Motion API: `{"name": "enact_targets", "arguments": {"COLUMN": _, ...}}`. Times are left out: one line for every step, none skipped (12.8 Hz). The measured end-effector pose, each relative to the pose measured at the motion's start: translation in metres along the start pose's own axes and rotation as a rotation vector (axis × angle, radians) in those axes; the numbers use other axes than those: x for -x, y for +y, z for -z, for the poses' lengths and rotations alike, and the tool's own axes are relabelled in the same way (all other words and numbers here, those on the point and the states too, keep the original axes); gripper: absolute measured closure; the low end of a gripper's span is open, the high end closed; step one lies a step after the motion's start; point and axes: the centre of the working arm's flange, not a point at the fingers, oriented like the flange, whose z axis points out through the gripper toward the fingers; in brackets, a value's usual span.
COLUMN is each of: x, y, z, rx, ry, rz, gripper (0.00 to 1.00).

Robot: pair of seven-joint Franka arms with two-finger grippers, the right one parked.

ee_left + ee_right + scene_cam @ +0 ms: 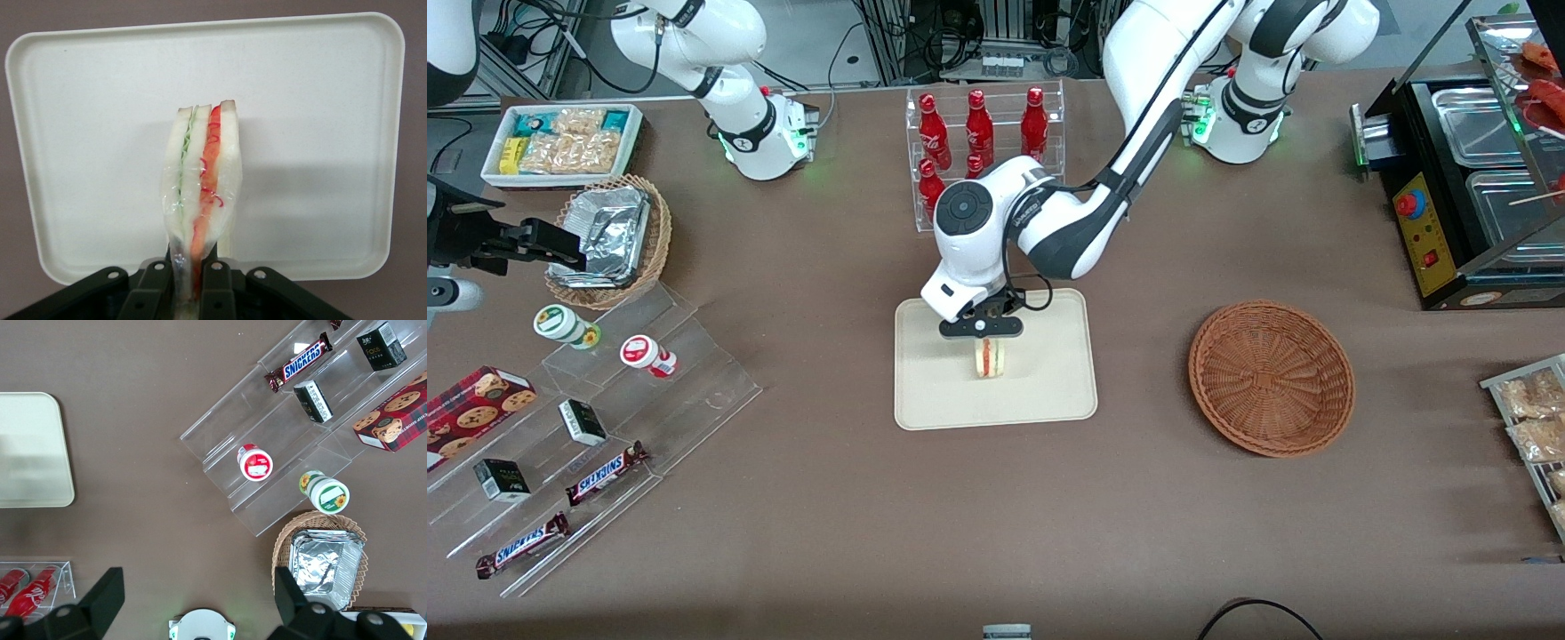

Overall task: Place sandwich from basket to tray
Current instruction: 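Lower the sandwich onto the tray and open the left gripper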

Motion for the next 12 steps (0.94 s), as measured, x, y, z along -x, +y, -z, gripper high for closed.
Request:
{"name": "enact_targets", "arguments": {"x": -0.001, "y": 0.001, "z": -0.005, "rx": 0.004, "ry": 0.004, "rz": 0.001, "gripper": 0.86}}
{"name": "enact_targets", "arguments": {"x": -0.002, "y": 0.001, "z": -0.013, "rx": 0.004, "ry": 0.003, "rz": 0.001, "gripper": 0.86}}
{"name": "enact_targets", "arguments": {"x": -0.003, "y": 0.002, "z": -0.021, "rx": 0.004, "ry": 0.005, "rz": 0.000, "gripper": 0.86}}
{"name": "enact_targets", "arguments": {"x": -0.003, "y": 0.002, "z": -0.029, "rx": 0.002, "ry": 0.012, "rz": -0.006, "gripper": 0.86}}
{"name": "enact_targets", "arguments": {"x": -0.004, "y": 0.002, "z": -0.037, "rx": -0.004, "ry": 0.016, "rz": -0.011, "gripper": 0.86}}
{"name": "enact_targets", "arguments": {"x": -0.004, "y": 0.002, "z": -0.043, "rx": -0.008, "ry": 0.016, "rz": -0.013, "gripper": 0.86}}
{"name": "enact_targets", "arguments": {"x": -0.004, "y": 0.002, "z": -0.047, "rx": -0.011, "ry": 0.015, "rz": -0.014, "gripper": 0.86}}
{"name": "enact_targets", "arguments": {"x": -0.004, "y": 0.002, "z": -0.049, "rx": -0.013, "ry": 0.014, "rz": -0.015, "gripper": 0.78}}
{"name": "enact_targets", "arguments": {"x": -0.004, "y": 0.002, "z": -0.049, "rx": -0.013, "ry": 0.015, "rz": -0.015, "gripper": 0.68}}
{"name": "enact_targets", "arguments": {"x": -0.004, "y": 0.002, "z": -0.048, "rx": -0.013, "ry": 0.016, "rz": -0.015, "gripper": 0.57}}
{"name": "enact_targets", "arguments": {"x": -0.004, "y": 0.003, "z": -0.047, "rx": -0.011, "ry": 0.017, "rz": -0.016, "gripper": 0.46}}
{"name": "enact_targets", "arguments": {"x": -0.005, "y": 0.004, "z": -0.045, "rx": -0.007, "ry": 0.021, "rz": -0.015, "gripper": 0.35}}
